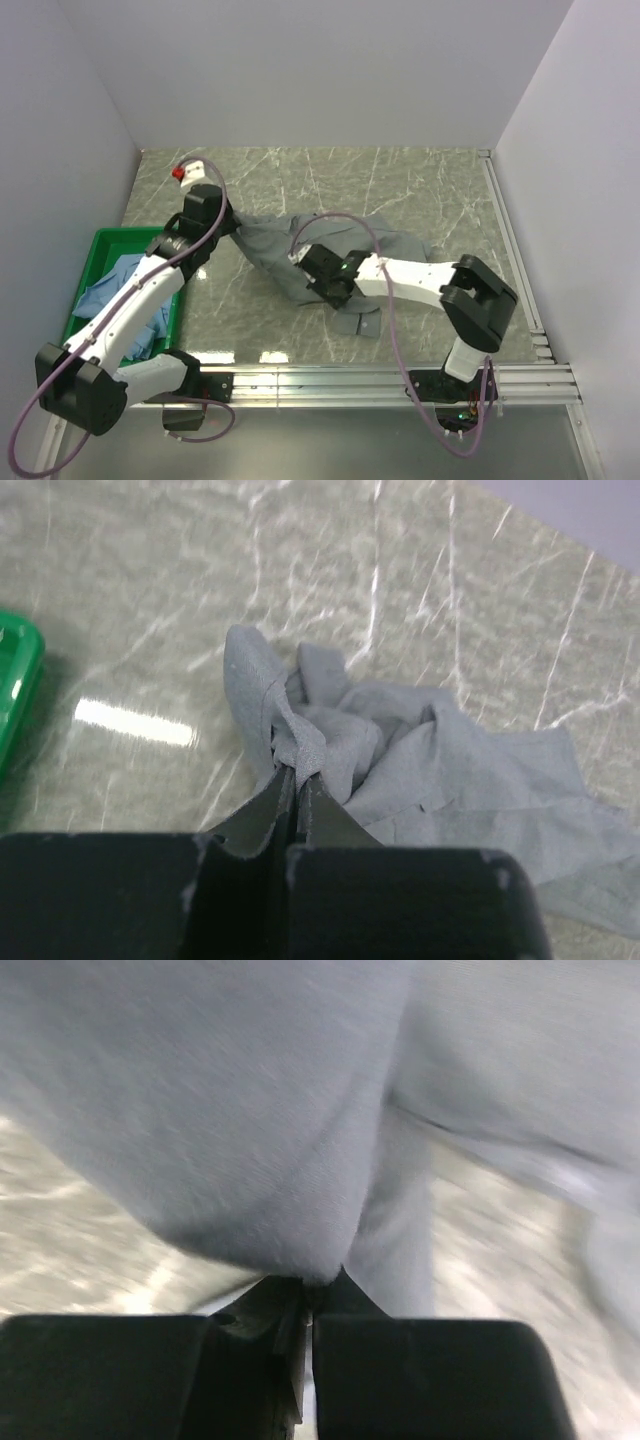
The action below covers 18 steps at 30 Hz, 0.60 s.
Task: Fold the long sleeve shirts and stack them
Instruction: Flatten the shirt out
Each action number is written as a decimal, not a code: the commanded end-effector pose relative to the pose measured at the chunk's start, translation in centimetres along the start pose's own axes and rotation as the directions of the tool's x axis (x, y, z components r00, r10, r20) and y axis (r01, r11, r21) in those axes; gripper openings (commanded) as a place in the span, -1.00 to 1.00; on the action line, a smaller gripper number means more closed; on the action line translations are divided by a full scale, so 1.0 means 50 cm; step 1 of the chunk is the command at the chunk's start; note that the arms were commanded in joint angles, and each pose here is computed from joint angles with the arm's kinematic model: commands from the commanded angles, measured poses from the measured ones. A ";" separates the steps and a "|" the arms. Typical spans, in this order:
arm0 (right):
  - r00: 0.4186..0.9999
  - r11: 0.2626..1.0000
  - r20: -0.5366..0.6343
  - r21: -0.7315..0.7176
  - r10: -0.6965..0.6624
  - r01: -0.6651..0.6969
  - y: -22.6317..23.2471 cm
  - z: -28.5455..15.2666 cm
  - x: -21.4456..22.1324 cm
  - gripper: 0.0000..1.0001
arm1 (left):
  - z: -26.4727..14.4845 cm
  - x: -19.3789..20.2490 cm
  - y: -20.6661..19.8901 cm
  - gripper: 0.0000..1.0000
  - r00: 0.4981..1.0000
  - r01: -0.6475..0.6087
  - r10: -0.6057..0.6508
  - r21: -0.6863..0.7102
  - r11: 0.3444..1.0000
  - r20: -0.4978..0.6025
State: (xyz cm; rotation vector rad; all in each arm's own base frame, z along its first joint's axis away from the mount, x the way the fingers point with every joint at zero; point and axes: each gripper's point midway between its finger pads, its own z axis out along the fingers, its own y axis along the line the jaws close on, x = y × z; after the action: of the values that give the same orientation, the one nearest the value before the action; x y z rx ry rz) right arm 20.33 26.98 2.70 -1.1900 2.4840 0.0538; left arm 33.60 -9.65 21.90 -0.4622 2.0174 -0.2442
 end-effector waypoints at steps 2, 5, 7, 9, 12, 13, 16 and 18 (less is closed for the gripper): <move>0.960 0.955 0.250 0.234 0.123 -0.183 -0.184 -0.193 -0.118 -1.00 | 0.002 -0.146 -0.074 -0.98 0.987 0.020 -0.031 0.074 0.997 0.157; 0.886 0.877 0.414 0.323 0.208 -0.357 -0.308 -0.333 -0.157 -1.00 | 0.006 -0.222 -0.128 -0.98 0.977 0.022 -0.050 0.131 0.991 0.209; 0.830 0.794 0.503 0.388 0.243 -0.468 -0.383 -0.416 -0.163 -1.00 | -0.014 -0.294 -0.176 -0.99 0.961 0.027 -0.080 0.199 0.980 0.265; 0.733 0.691 0.633 0.415 0.248 -0.592 -0.461 -0.533 -0.175 -1.00 | -0.028 -0.368 -0.229 -0.98 0.938 0.028 -0.119 0.270 0.963 0.326; 0.617 0.590 0.757 0.404 0.213 -0.699 -0.533 -0.665 -0.179 -1.00 | -0.055 -0.463 -0.310 -0.98 0.909 -0.001 -0.158 0.382 0.924 0.386; 0.557 0.560 0.809 0.378 0.186 -0.737 -0.550 -0.724 -0.184 -1.00 | -0.073 -0.506 -0.348 -0.99 0.895 -0.023 -0.175 0.434 0.901 0.411; 0.471 0.505 0.873 0.349 0.132 -0.789 -0.579 -0.808 -0.175 -1.00 | -0.092 -0.557 -0.394 -0.98 0.873 -0.056 -0.198 0.494 0.868 0.446; 0.374 0.479 0.924 0.293 0.081 -0.827 -0.586 -0.880 -0.170 -1.00 | -0.142 -0.607 -0.418 -0.98 0.836 -0.090 -0.233 0.544 0.834 0.496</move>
State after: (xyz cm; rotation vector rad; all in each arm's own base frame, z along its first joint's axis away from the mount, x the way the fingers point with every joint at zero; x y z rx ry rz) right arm 34.28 9.66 45.49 -0.0151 1.6801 -0.1150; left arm 46.19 -17.26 49.20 -0.2598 1.5000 -0.6224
